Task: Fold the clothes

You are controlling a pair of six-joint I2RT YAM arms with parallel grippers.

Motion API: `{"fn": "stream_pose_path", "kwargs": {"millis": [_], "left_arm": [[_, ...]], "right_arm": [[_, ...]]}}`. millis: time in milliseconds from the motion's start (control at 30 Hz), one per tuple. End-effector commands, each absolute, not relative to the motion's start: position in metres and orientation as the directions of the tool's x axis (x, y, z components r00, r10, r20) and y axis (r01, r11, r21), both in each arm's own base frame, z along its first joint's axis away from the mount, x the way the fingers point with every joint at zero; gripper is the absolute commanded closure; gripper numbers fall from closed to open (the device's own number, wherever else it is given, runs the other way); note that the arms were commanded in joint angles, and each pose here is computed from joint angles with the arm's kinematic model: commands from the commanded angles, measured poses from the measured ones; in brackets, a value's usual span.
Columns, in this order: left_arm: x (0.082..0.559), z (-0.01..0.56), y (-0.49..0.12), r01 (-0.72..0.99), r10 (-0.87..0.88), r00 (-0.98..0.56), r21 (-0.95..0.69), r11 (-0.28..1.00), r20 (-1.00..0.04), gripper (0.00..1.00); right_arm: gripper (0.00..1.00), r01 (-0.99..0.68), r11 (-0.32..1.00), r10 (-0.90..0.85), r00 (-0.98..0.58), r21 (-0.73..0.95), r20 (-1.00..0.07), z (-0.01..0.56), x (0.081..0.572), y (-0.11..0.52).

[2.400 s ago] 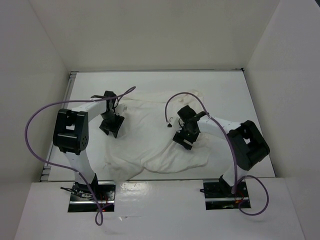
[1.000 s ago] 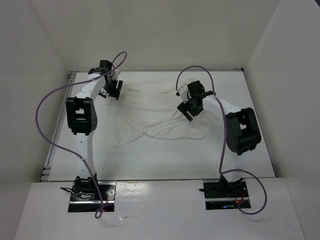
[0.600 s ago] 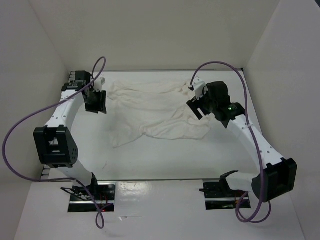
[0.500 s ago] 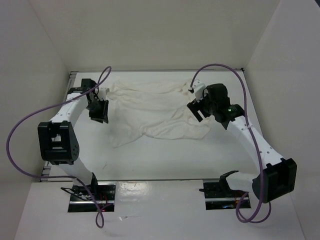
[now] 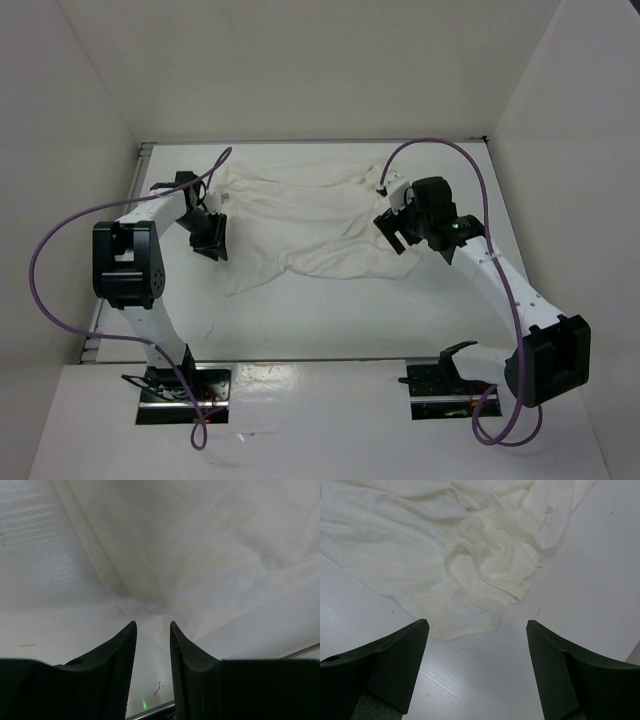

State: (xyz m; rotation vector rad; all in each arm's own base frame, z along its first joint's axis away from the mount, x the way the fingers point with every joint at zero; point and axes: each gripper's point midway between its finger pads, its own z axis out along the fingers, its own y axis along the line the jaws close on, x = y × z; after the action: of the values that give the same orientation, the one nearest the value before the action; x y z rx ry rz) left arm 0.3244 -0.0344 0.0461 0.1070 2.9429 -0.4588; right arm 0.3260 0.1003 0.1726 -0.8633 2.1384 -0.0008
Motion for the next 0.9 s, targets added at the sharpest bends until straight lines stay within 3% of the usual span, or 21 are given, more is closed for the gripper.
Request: {"fn": "stream_pose_path", "kwargs": {"millis": [0, 733, 867], "left_arm": [[0.327, 0.036, -0.039, 0.112, 0.059, -0.984, -0.329, 0.938, -0.166, 0.6], [0.344, 0.016, -0.036, 0.075, 0.025, -0.987, -0.315, 0.946, -0.161, 0.6], [0.347, 0.015, -0.037, 0.067, 0.016, -0.987, -0.317, 0.946, -0.16, 0.64]], "right_arm": [[0.13, -0.559, 0.781, -0.552, -0.409, -0.278, -0.727, 0.184, 0.329, 0.102], [0.13, -0.583, 0.771, -0.55, -0.406, -0.256, -0.73, 0.178, 0.326, 0.107], [0.13, -0.585, 0.77, -0.552, -0.412, -0.253, -0.725, 0.174, 0.325, 0.107]]}}
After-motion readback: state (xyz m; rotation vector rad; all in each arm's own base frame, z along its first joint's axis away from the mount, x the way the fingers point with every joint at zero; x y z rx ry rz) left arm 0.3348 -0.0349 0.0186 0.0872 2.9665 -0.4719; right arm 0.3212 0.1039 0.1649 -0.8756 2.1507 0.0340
